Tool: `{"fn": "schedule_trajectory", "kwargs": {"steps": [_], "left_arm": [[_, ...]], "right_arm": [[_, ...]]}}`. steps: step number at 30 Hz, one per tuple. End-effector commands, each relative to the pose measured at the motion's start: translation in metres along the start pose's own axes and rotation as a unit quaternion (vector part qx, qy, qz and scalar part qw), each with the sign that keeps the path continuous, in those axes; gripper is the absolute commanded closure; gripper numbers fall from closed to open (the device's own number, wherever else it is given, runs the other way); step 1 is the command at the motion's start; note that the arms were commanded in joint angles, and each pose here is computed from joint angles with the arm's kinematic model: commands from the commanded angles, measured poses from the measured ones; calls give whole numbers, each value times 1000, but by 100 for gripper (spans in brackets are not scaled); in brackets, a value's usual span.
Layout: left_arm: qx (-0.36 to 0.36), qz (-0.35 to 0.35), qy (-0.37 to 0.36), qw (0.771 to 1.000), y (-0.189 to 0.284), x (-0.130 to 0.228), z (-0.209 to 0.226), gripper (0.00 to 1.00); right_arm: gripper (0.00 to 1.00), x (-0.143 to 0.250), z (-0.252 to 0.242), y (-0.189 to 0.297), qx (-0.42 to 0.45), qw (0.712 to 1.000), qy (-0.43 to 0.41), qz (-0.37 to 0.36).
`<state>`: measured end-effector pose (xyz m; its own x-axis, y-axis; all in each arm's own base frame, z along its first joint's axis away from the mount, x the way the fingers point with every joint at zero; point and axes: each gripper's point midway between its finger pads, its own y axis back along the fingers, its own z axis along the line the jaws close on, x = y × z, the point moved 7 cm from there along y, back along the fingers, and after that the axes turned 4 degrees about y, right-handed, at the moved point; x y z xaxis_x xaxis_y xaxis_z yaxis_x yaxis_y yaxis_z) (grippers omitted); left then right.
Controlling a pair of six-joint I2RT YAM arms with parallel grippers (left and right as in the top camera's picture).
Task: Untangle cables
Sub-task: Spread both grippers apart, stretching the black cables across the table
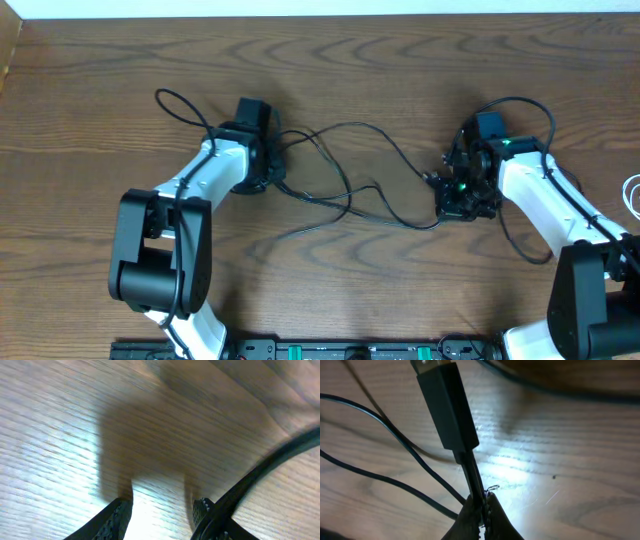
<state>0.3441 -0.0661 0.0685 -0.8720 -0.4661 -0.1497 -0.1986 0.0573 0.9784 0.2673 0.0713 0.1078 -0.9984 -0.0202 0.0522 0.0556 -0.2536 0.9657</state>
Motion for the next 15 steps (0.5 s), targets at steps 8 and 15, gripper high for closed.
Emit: {"fn": "schedule_trajectory", "kwargs": {"steps": [8, 15], "left_arm": [[1, 9, 35, 999, -2, -4, 14, 53], [1, 9, 35, 999, -2, -4, 14, 53]], "right_arm": [[87, 18, 52, -5, -57, 995, 79, 25], [17, 16, 63, -8, -61, 993, 102, 13]]}}
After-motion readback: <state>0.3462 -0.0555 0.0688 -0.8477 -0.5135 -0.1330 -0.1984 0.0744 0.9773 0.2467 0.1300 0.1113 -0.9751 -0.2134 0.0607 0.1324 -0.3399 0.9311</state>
